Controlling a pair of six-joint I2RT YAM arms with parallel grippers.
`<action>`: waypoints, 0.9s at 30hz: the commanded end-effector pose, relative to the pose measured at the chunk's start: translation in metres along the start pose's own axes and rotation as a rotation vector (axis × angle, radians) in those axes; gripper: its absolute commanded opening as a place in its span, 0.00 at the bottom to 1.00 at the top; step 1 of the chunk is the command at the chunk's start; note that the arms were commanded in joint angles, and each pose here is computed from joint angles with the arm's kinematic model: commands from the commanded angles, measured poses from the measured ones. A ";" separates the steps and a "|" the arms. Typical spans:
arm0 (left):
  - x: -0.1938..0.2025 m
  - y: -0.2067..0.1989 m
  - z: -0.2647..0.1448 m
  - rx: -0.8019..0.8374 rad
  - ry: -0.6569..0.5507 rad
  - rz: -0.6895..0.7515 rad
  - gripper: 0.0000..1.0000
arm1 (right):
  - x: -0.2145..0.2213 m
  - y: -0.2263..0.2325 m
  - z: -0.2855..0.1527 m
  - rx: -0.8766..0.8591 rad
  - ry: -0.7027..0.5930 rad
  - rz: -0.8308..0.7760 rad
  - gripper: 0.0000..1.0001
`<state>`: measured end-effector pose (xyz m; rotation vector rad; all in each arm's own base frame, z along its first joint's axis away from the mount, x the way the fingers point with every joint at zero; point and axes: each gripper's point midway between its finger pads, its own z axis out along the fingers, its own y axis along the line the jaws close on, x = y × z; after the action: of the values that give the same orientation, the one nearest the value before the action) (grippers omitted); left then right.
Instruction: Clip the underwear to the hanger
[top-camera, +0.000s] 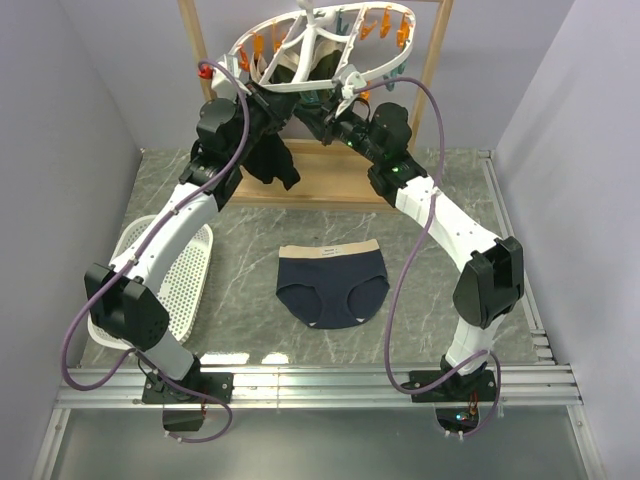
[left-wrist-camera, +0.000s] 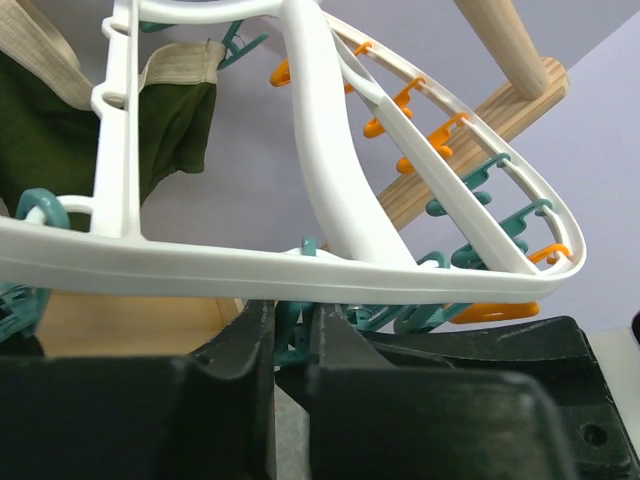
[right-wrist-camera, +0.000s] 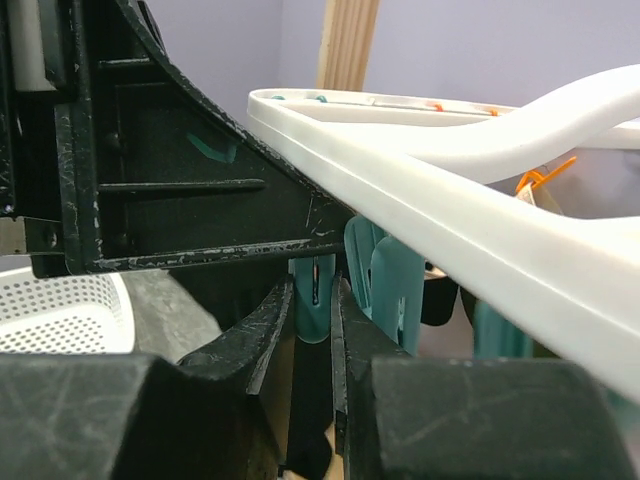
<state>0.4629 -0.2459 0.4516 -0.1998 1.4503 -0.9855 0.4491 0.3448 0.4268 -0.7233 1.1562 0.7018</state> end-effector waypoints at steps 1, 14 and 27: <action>-0.030 -0.018 -0.001 0.048 -0.095 -0.028 0.00 | -0.012 0.009 -0.005 -0.007 -0.009 -0.011 0.00; -0.026 -0.012 -0.003 0.052 -0.078 0.006 0.00 | 0.042 0.023 -0.041 -0.053 0.202 0.086 0.52; -0.019 -0.007 -0.006 0.042 -0.050 0.006 0.00 | 0.226 0.094 -0.118 -0.063 0.807 0.310 0.56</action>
<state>0.4621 -0.2475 0.4497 -0.1848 1.4489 -1.0067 0.3802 0.3267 0.2082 -0.8778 1.8538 0.7797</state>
